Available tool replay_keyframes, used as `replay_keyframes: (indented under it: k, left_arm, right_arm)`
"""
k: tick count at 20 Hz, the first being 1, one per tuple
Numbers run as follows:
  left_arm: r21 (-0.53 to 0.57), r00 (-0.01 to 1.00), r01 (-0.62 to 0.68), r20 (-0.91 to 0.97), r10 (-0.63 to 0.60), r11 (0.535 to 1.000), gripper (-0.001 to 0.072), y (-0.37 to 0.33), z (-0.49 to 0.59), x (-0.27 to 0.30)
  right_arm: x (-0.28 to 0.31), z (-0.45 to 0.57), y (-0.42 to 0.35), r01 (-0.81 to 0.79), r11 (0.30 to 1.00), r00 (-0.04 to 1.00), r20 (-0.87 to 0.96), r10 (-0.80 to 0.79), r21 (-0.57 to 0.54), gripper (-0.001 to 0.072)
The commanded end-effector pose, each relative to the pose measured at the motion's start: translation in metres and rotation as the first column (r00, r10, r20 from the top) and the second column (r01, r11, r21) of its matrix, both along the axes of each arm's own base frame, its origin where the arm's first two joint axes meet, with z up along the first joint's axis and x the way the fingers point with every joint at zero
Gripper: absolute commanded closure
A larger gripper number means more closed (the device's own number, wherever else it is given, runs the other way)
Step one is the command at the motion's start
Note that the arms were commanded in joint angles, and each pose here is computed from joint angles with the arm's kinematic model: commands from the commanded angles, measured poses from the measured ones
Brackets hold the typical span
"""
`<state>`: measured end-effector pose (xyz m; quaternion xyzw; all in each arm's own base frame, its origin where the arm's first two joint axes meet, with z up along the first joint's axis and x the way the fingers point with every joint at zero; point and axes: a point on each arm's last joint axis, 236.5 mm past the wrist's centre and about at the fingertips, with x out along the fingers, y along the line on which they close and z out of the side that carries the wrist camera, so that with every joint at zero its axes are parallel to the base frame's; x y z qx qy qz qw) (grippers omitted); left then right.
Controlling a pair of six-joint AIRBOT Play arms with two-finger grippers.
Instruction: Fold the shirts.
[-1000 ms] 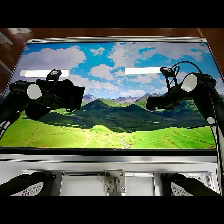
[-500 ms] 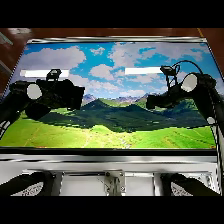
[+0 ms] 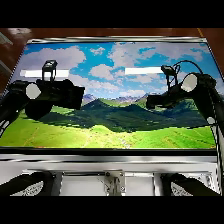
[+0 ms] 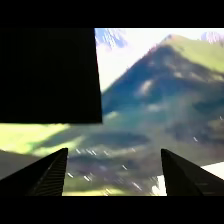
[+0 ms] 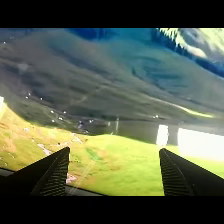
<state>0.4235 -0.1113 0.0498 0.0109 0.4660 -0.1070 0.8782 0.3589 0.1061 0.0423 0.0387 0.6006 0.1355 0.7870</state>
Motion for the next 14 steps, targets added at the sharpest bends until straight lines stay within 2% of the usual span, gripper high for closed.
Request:
replay_keyframes:
  k: [1,3,4,6,7,8,9,11,14]
  left_arm:
    - [0.118,0.987,-0.070,0.155,0.051,0.991,0.0001,0.057,0.019,0.035]
    - [0.138,0.961,-0.200,0.221,0.166,0.970,0.0001,0.120,0.029,0.049]
    - [0.064,0.918,-0.320,0.266,0.293,0.945,0.0001,0.153,0.039,0.056]
    - [-0.096,0.782,-0.538,0.313,0.538,0.837,0.0001,0.224,0.052,0.060]
    - [-0.124,0.741,-0.596,0.297,0.603,0.794,0.0001,0.251,0.048,0.059]
    - [-0.100,0.735,-0.625,0.258,0.627,0.774,0.0000,0.271,0.034,0.058]
    - [-0.043,0.760,-0.622,0.206,0.616,0.782,0.0000,0.281,0.014,0.059]
    - [0.070,0.830,-0.557,0.059,0.554,0.827,0.0000,0.282,-0.032,0.068]
    - [0.069,0.872,-0.472,-0.114,0.477,0.879,-0.0001,0.259,-0.090,0.097]
  right_arm:
    - [0.001,0.000,0.001,0.058,0.998,0.998,-0.015,-0.058,0.017,0.0042]
    - [0.003,0.001,0.001,0.086,0.996,0.996,-0.012,-0.086,0.025,0.0042]
    - [0.006,0.002,0.001,0.106,0.994,0.994,-0.005,-0.106,0.032,0.0042]
    - [0.012,0.004,0.001,0.159,0.986,0.987,0.004,-0.160,0.053,0.0042]
    - [0.014,0.004,0.002,0.182,0.981,0.983,0.006,-0.182,0.061,0.0042]
    - [0.016,0.005,0.002,0.188,0.980,0.982,0.011,-0.189,0.064,0.0042]
    - [0.016,0.005,0.001,0.188,0.980,0.982,0.014,-0.189,0.062,0.0042]
    - [0.016,0.005,0.000,0.191,0.980,0.981,0.014,-0.192,0.059,0.0042]
    - [0.016,0.004,0.000,0.202,0.977,0.979,0.011,-0.203,0.060,0.0042]
